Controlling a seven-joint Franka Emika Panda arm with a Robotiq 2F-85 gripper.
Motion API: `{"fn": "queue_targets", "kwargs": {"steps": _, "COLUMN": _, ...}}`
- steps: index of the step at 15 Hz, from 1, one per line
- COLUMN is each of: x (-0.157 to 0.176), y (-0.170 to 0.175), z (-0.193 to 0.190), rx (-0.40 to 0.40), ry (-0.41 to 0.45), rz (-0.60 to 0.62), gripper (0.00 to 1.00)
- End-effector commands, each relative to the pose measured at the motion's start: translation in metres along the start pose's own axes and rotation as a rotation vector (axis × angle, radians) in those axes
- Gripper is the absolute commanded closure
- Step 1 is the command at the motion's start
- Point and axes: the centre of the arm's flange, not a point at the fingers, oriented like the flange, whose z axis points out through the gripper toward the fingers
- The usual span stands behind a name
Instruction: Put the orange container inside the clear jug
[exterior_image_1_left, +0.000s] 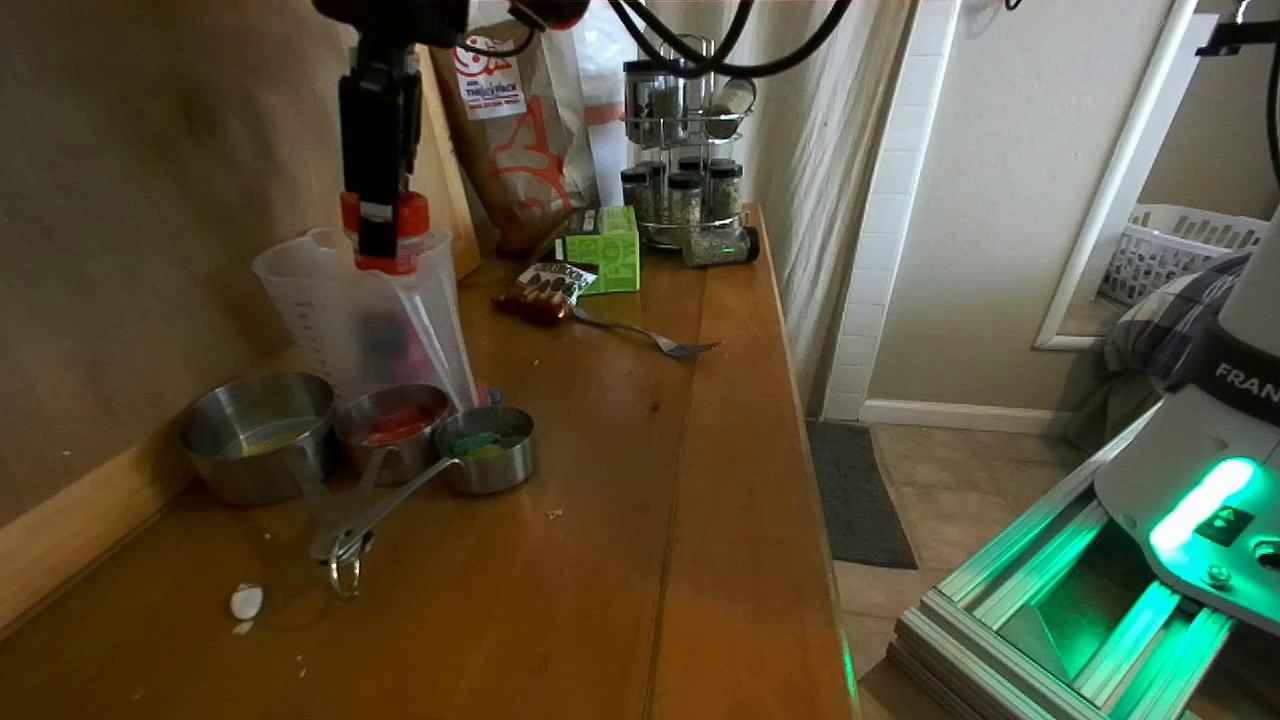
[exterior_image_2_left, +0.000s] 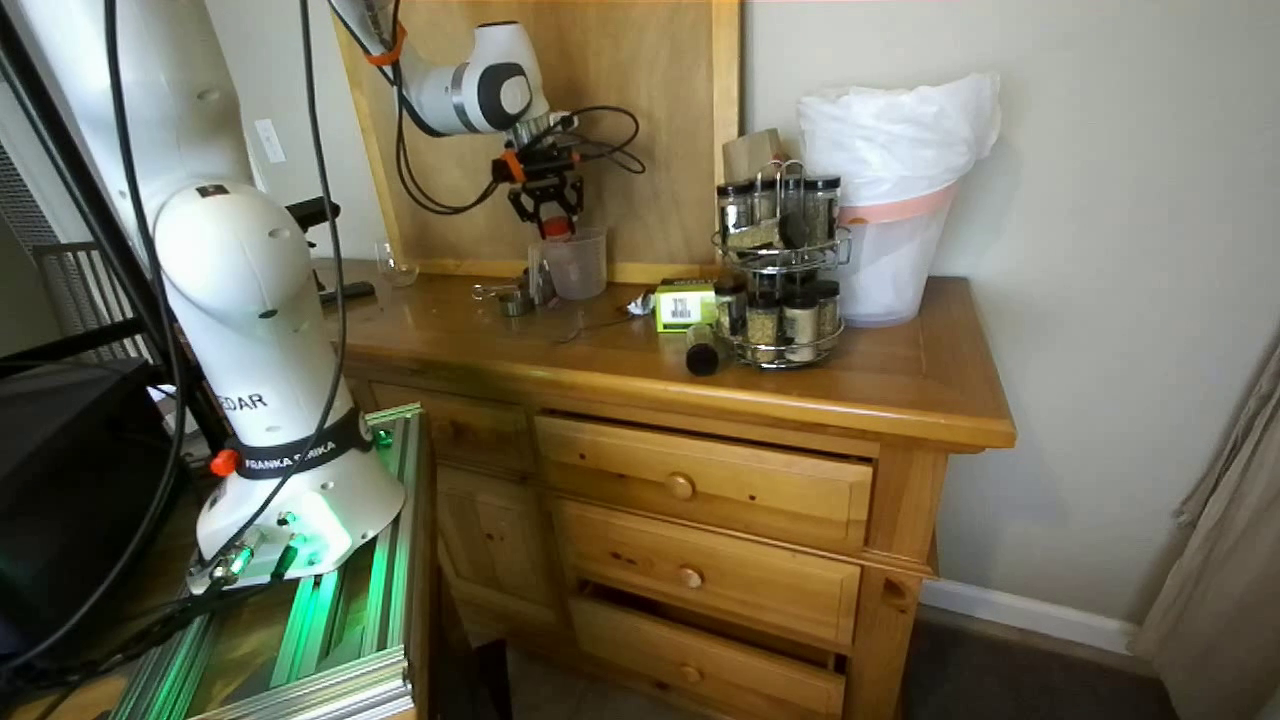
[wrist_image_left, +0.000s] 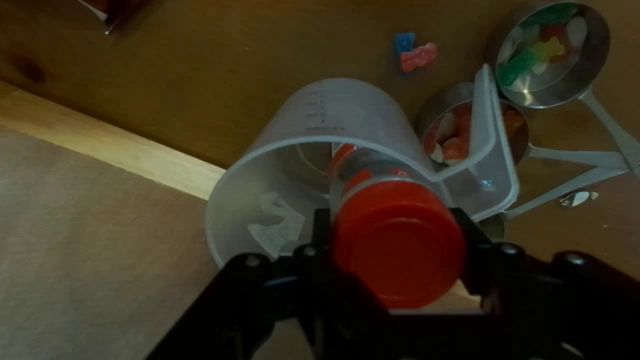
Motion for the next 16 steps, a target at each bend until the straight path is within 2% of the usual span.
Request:
{"fn": "queue_targets", "kwargs": {"steps": 1, "x": 0.007, "y": 0.003, "z": 0.018, "rx": 0.005, "ry": -0.004, "rz": -0.003, "gripper": 0.67}}
{"fn": "queue_targets", "kwargs": {"steps": 10, "x": -0.011, "y": 0.042, "z": 0.004, "rx": -0.173, "ry": -0.092, "rz": 0.057, "gripper": 0.67}}
{"fn": "queue_targets", "kwargs": {"steps": 11, "x": -0.014, "y": 0.045, "z": 0.003, "rx": -0.167, "ry": -0.09, "rz": 0.069, "gripper": 0.67}}
{"fn": "queue_targets", "kwargs": {"steps": 13, "x": -0.018, "y": 0.046, "z": 0.0, "rx": -0.092, "ry": -0.058, "rz": 0.086, "gripper": 0.67}}
{"fn": "queue_targets", "kwargs": {"steps": 14, "x": -0.018, "y": 0.045, "z": 0.008, "rx": -0.128, "ry": -0.069, "rz": 0.075, "gripper": 0.42}}
{"fn": "queue_targets", "kwargs": {"steps": 16, "x": -0.017, "y": 0.044, "z": 0.008, "rx": -0.109, "ry": -0.062, "rz": 0.085, "gripper": 0.42}}
